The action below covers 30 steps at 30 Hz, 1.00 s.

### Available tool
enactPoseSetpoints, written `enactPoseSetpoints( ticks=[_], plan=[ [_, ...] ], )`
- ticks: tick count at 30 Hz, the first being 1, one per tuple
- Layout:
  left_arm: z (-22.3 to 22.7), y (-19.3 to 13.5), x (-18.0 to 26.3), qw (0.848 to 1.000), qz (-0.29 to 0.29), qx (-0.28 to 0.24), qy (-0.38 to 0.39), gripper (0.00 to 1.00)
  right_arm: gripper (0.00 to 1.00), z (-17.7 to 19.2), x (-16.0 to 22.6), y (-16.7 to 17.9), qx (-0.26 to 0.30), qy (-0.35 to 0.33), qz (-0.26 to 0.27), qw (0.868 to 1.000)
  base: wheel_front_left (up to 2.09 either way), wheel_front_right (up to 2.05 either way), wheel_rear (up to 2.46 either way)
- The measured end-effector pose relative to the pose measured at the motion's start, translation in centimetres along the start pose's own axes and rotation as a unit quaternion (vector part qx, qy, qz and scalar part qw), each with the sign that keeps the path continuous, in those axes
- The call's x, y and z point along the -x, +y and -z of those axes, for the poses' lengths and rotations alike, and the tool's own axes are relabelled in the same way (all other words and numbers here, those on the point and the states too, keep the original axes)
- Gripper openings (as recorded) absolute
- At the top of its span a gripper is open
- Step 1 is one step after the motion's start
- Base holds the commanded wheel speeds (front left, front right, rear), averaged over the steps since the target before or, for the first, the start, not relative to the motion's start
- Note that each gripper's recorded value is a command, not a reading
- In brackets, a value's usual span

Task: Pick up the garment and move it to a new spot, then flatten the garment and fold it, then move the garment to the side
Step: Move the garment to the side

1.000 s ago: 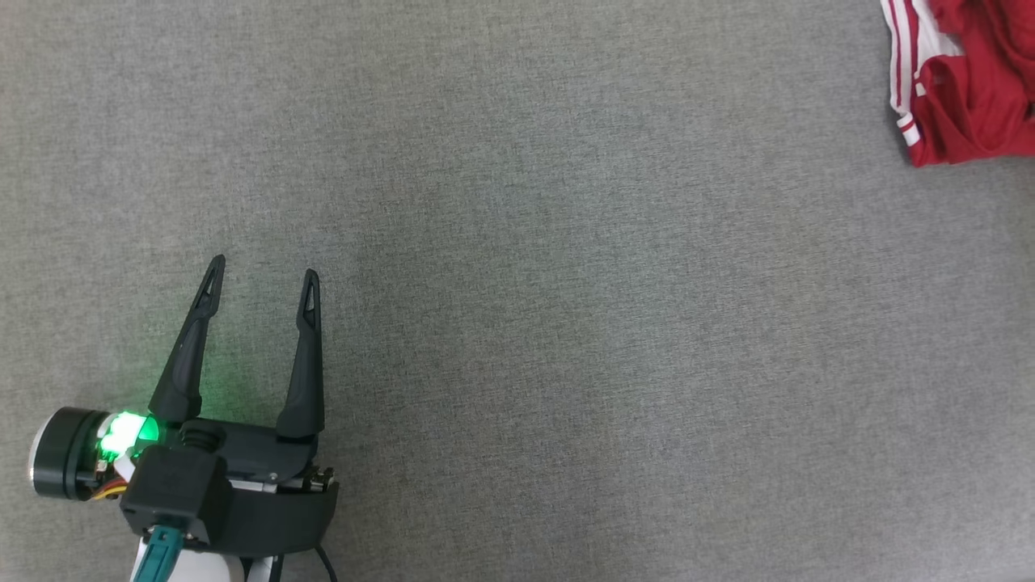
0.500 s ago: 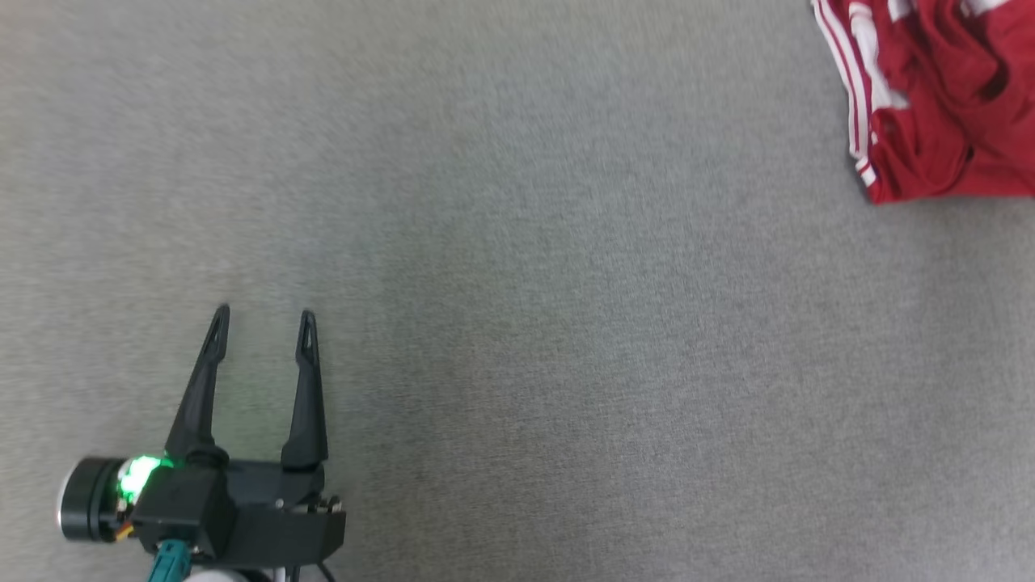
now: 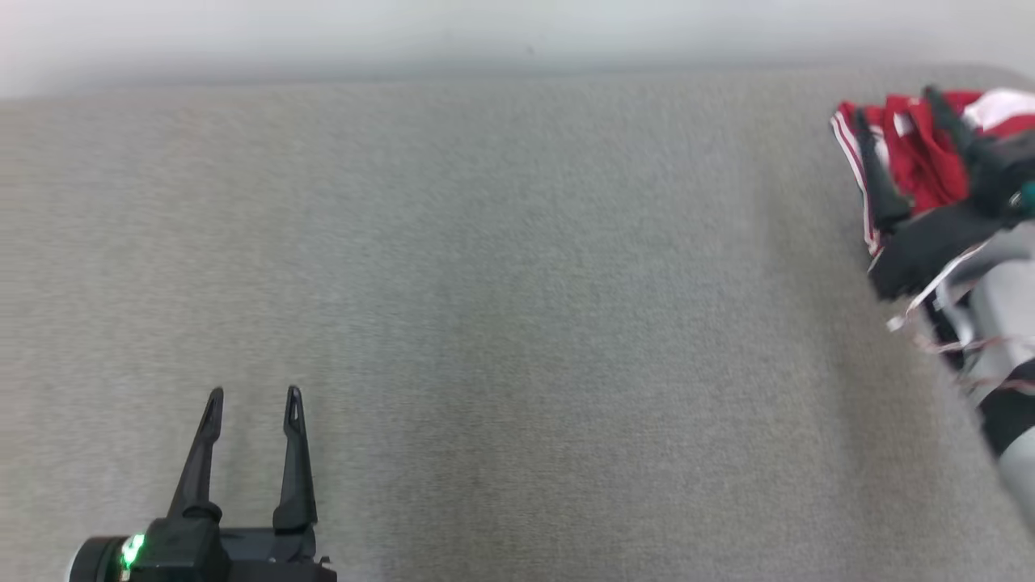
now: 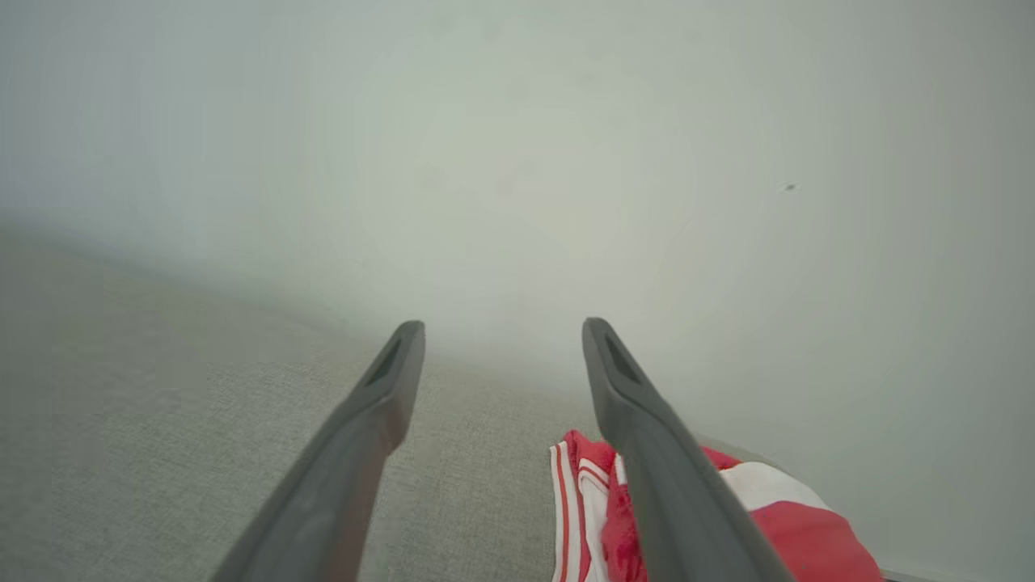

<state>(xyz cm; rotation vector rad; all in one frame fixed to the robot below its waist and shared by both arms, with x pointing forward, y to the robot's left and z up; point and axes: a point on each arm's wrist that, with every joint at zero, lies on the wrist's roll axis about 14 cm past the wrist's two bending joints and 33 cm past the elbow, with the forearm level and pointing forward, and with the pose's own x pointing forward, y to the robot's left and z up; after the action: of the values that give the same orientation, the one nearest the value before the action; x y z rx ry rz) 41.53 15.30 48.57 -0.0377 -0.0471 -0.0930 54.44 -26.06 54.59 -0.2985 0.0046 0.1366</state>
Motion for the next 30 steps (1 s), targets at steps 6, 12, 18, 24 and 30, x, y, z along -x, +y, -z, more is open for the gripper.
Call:
enactPoseSetpoints(
  ticks=[6, 12, 18, 24, 30],
  plan=[
    [-1.1, 1.2, 1.9, 1.0, -0.02, -0.003, -0.007, 1.0, 1.0, -1.2, 1.7, 3.2, -0.057, -0.039, -0.002, 0.998, 0.0, 0.0, 0.0],
    [-1.7, 2.0, 3.4, 0.999, -0.035, -0.005, -0.012, 1.0, 1.0, -2.1, 4.1, 6.4, -0.087, -0.067, -0.011, 0.994, 0.0, 0.0, 0.0],
    [-1.8, 2.0, 4.0, 0.999, -0.039, -0.005, -0.012, 1.0, 1.0, -2.3, 7.1, 8.4, -0.091, -0.084, -0.016, 0.992, 0.0, 0.0, 0.0],
    [-2.0, 1.5, 4.5, 0.999, -0.034, -0.004, -0.014, 1.0, 1.0, -1.7, 10.4, 9.4, -0.128, -0.086, 0.004, 0.988, 0.0, 0.0, 0.0],
    [-2.3, 1.3, 5.2, 0.999, -0.033, -0.002, -0.018, 1.0, 1.0, -0.6, 13.6, 10.4, -0.157, -0.076, 0.02, 0.985, 0.0, 0.0, 0.0]
  ],
)
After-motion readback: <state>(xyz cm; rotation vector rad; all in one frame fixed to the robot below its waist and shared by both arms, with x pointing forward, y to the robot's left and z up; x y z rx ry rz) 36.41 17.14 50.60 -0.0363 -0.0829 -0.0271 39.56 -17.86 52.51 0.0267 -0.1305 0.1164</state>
